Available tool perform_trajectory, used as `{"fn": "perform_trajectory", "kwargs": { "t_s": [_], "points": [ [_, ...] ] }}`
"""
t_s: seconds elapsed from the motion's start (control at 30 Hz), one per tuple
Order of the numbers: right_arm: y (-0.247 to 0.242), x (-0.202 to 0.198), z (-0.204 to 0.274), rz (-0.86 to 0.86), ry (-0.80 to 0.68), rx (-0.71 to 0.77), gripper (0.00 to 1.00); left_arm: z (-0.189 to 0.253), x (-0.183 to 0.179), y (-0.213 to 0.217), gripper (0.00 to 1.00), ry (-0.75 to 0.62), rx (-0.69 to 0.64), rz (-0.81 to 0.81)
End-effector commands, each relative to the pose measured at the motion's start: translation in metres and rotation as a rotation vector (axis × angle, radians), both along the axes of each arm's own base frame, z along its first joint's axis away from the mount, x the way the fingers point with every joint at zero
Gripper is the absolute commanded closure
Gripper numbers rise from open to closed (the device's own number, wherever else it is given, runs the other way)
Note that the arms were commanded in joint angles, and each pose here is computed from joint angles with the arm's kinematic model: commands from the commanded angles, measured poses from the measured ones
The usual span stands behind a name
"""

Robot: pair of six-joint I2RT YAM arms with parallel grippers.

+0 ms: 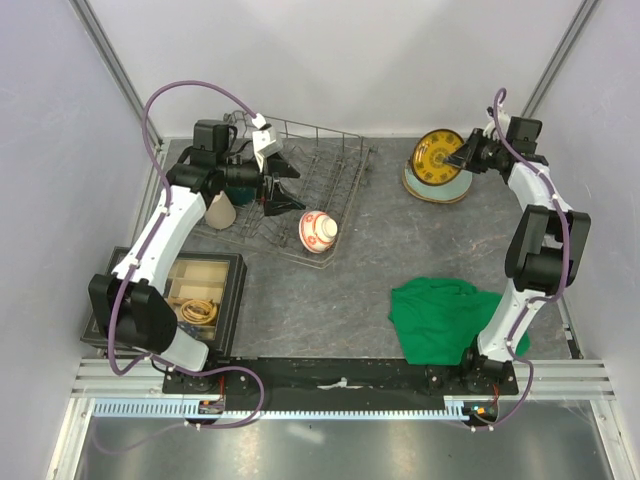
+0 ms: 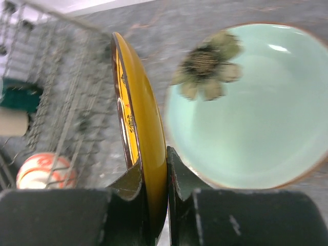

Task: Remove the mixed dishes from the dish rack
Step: Place the plate at the center of the board.

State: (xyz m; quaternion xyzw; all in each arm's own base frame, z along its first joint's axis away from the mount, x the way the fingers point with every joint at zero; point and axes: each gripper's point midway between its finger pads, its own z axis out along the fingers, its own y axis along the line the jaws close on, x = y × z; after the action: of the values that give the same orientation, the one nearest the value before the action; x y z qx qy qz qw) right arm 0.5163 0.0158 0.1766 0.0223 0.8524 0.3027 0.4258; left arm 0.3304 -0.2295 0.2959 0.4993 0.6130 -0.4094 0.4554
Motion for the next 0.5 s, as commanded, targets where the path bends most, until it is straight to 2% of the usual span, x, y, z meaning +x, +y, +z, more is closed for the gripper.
{"fn": "perform_trajectory", "kwargs": {
  "t_s": [0.0,0.47],
  "points": [
    [-0.02,0.029,0.005,-0.035,-0.051,0.011,1.0,0.002,0.003,0.002,0.01,-0.061,-0.002,-0.011],
    [-0.047,0.056,-0.046,-0.08,0.004,-0.016,1.0,-0.019,0.012,-0.003,0.01,0.018,-0.003,-0.027]
  ]
}}
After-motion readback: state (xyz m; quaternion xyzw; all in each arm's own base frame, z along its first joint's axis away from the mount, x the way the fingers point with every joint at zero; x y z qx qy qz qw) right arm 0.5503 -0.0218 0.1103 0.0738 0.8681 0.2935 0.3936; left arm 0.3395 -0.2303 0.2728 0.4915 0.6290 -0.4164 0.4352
